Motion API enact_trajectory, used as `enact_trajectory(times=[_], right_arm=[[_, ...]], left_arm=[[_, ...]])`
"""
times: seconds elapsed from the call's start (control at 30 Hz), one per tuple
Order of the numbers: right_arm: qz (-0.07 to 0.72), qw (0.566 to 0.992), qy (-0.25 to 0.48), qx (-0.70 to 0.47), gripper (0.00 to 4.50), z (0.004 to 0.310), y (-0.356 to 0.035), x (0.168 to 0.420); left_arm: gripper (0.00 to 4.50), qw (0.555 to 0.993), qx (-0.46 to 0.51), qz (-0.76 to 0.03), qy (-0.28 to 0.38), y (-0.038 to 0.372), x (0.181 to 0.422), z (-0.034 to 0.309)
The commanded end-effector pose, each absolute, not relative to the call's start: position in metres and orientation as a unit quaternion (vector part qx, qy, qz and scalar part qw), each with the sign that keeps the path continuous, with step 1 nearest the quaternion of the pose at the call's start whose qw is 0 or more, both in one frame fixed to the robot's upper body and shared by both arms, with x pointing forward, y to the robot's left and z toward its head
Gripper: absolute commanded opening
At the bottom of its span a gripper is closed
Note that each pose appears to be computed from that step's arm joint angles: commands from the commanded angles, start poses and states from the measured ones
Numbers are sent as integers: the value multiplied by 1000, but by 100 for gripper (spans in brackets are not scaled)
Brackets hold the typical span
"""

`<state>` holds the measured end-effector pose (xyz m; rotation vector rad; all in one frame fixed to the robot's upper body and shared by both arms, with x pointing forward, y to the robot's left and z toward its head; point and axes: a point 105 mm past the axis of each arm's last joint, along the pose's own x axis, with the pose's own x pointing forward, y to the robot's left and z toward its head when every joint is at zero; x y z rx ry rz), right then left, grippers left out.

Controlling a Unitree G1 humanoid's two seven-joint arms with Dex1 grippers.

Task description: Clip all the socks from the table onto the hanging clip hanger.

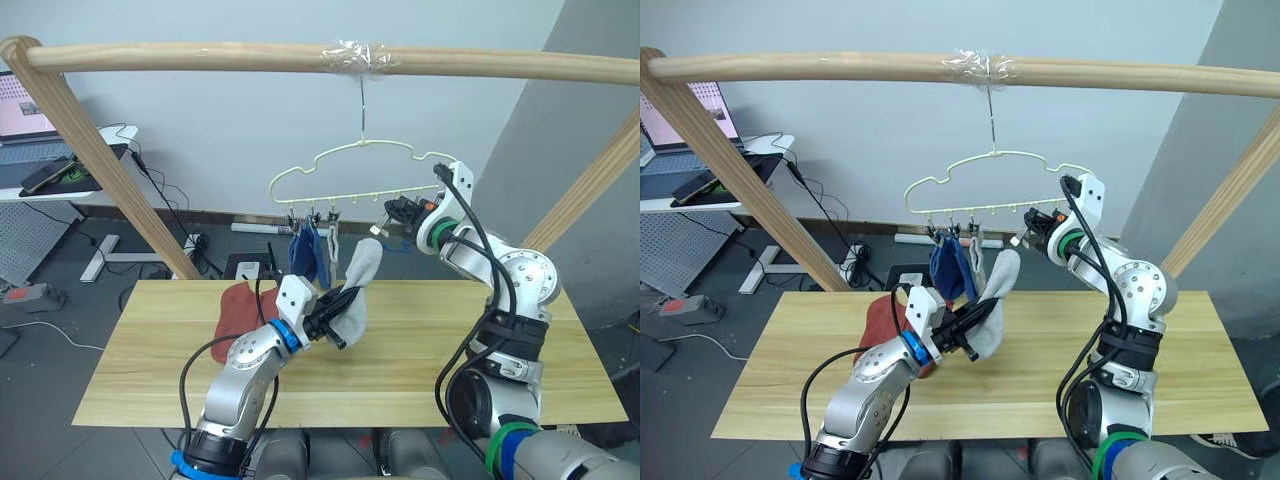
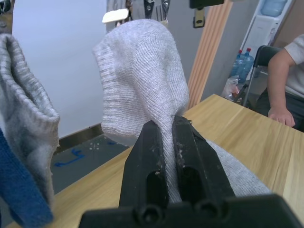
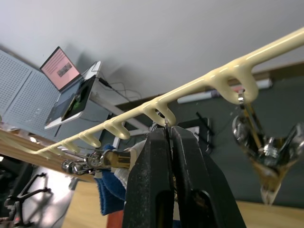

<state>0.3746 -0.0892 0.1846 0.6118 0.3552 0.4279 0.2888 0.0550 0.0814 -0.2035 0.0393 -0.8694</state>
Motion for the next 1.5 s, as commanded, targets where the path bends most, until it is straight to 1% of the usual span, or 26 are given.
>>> enact_trajectory(times=[0.03,0.5,0.6,0.63,0.7,0.8,0.83,0.9,0.93,1.03,1.17,1.23,1.37,1.4,1.47,1.5], right_arm=[[206,910,180,313,0,192,-91,370],[224,899,203,316,0,190,-78,361],[224,900,199,316,82,191,-78,361],[225,901,198,314,117,191,-79,360],[225,903,193,311,204,192,-81,360],[237,900,185,317,312,195,-85,356],[243,899,182,316,342,196,-87,354],[249,899,179,313,418,197,-89,350],[247,905,176,300,449,198,-92,347],[249,918,160,262,450,200,-98,336],[257,926,150,233,450,195,-101,321],[249,934,141,216,450,191,-103,316],[239,956,104,137,450,186,-102,314],[238,960,93,116,450,185,-101,315],[232,967,67,75,450,183,-102,317],[227,971,53,57,433,182,-102,319]], left_arm=[[5,901,-107,-420,-9,52,291,98],[5,897,-107,-427,-29,50,299,111],[0,896,-108,-429,-29,49,299,111],[0,896,-108,-431,-28,49,298,111],[0,894,-109,-434,-27,49,296,111],[0,893,-109,-436,-24,49,295,110],[0,891,-110,-439,-21,48,295,110],[0,888,-115,-446,-18,46,294,109],[28,884,-121,-452,-11,45,293,108],[115,879,-133,-457,11,44,292,102],[235,879,-139,-454,41,54,286,89],[298,880,-134,-453,51,62,281,84],[427,891,-100,-440,56,79,277,84],[448,895,-87,-434,62,82,277,83],[448,900,-61,-425,73,87,277,81],[450,900,-55,-425,74,90,276,83]])
